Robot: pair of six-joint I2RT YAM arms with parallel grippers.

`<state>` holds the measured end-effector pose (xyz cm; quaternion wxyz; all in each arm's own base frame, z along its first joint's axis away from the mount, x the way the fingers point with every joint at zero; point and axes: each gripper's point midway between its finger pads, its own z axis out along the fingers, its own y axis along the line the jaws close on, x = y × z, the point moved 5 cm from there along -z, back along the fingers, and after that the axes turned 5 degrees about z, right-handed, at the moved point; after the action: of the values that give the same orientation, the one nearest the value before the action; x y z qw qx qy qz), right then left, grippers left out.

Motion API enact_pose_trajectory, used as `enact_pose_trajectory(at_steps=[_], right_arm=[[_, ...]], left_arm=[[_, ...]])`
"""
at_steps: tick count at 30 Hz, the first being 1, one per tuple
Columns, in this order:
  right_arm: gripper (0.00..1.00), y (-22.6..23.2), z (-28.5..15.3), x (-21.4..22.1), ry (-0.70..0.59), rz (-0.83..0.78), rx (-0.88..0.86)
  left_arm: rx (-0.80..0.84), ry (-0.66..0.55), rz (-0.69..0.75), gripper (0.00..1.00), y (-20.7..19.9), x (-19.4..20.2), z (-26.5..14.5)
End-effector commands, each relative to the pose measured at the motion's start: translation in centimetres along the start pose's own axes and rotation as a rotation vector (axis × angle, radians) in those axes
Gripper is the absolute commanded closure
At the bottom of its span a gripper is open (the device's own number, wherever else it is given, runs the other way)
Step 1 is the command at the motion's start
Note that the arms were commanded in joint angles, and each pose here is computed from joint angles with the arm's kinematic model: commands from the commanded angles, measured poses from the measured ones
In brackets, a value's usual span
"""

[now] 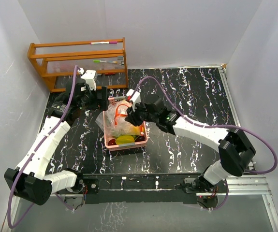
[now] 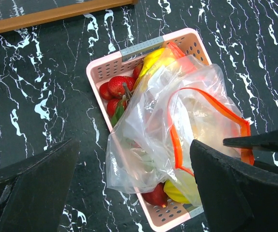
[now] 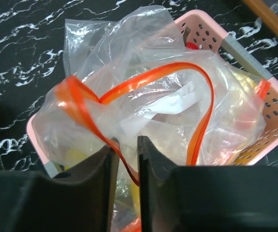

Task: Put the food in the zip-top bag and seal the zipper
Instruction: Pick up the zipper food storage bag from the bin, then place the zipper food storage bag at the center of the board.

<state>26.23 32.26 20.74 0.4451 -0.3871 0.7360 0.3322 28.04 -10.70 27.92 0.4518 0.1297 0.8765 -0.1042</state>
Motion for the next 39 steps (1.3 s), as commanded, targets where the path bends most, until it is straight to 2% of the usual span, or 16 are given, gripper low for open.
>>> enact_pose_trajectory(at_steps=[1, 2, 9, 13, 16, 20, 24, 28, 29, 30, 32, 35, 39], right_arm=[[0.89, -0.6, -1.2, -3.7, -0.148, -0.025, 0.131], [0.92, -0.6, -1.9, -4.2, -0.174, -0.016, 0.156], [0.92, -0.4, -9.8, -8.7, -0.402, 0.068, 0.331], [0.92, -1.7, -13.2, -8.7, -0.435, 0.119, 0.500], [0.92, -4.1, -14.2, -6.1, -0.372, 0.173, 0.724], [0.92, -6.9, -14.3, -0.9, -0.205, 0.226, 1.013], [0.92, -8.5, -13.9, 3.9, -0.030, 0.225, 1.221], [0.92, -9.1, -13.0, 7.3, 0.113, 0.215, 1.302], [0.90, -9.0, -12.6, 7.9, 0.137, 0.237, 1.301], [0.82, -8.9, -12.2, 8.1, 0.161, 0.247, 1.282], [0.61, -8.3, -11.5, 7.8, 0.182, 0.261, 1.210], [0.34, -6.9, -10.8, 5.6, 0.115, 0.278, 1.025], [0.24, -4.1, -11.2, 1.1, -0.060, 0.293, 0.740]], left_arm=[[0.018, -0.044, -0.003, 0.03, -0.4, -0.8, -1.2], [0.019, -0.048, -0.003, 0.03, -0.4, -0.9, -1.3], [-0.005, -0.062, 0.005, 0.03, -0.1, -1.4, -1.9], [-0.016, -0.071, 0.007, 0.03, 0.0, -1.6, -2.0], [-0.009, -0.071, 0.001, 0.03, -0.1, -1.5, -1.9], [0.011, -0.065, -0.011, 0.03, -0.3, -1.3, -1.7], [0.023, -0.062, -0.019, 0.03, -0.5, -1.1, -1.6], [0.030, -0.059, -0.022, 0.03, -0.6, -1.0, -1.5], [0.030, -0.055, -0.022, 0.03, -0.6, -0.9, -1.5], [0.031, -0.053, -0.022, 0.03, -0.6, -0.8, -1.4], [0.027, -0.046, -0.024, 0.03, -0.6, -0.7, -1.4], [0.012, -0.039, -0.025, 0.03, -0.4, -0.5, -1.3], [-0.040, -0.017, -0.039, 0.03, 0.2, -0.1, -0.8]])
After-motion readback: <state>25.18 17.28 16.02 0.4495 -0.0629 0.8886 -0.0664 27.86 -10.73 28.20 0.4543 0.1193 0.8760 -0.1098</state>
